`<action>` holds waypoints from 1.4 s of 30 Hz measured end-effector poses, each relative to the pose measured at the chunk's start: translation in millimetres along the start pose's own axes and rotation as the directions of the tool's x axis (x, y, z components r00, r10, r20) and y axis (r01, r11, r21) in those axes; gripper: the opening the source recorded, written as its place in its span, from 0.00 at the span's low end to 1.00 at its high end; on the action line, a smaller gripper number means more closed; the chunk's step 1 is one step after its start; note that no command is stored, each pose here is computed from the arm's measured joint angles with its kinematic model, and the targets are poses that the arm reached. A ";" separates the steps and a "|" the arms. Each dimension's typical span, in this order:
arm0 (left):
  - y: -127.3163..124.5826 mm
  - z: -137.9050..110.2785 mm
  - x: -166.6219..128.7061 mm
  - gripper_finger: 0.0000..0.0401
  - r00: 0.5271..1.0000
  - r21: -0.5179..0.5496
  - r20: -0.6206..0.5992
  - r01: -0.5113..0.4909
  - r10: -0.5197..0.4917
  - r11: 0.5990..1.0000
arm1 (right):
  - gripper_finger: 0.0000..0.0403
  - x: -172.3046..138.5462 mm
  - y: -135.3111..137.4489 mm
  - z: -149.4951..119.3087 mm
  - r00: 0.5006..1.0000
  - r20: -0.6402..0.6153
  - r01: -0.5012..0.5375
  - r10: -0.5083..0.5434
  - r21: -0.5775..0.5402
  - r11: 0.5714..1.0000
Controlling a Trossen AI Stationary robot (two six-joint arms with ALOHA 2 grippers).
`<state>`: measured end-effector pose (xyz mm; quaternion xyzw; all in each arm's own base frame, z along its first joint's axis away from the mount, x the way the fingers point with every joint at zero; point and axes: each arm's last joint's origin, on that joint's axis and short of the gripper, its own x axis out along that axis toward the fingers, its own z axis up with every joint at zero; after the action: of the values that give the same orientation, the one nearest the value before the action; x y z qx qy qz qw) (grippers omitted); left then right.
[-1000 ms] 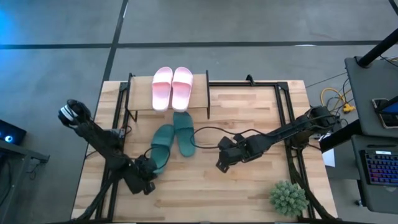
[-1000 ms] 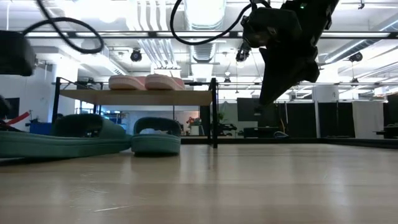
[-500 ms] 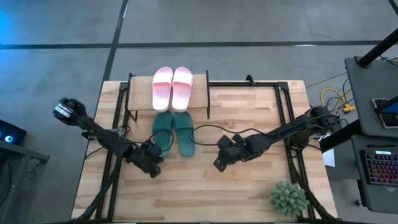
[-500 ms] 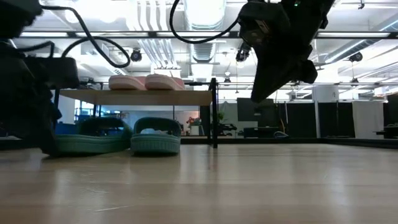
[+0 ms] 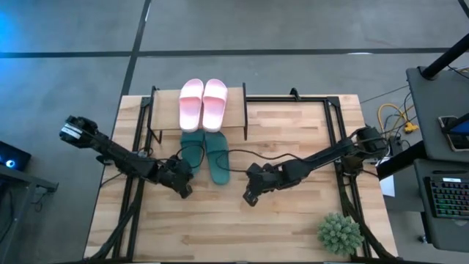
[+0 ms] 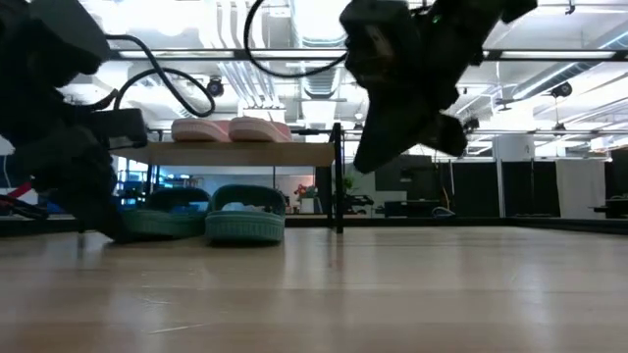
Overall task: Pick and place slides into the shelf
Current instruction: Put the green slide under the shelf, then adjust the green slides under the shelf
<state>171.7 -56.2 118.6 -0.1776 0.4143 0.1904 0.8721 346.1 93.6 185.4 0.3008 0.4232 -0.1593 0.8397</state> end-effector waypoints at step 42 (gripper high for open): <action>1.8 17.6 -38.6 0.00 0.995 -0.062 0.078 0.061 -0.056 0.996 | 0.02 99.7 -20.0 116.3 0.984 0.074 -0.149 0.159 -0.131 0.980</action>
<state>159.9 -53.6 159.3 -0.2100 0.3692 0.1846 0.8863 466.2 2.5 151.2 0.2728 0.3720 -0.0795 0.8837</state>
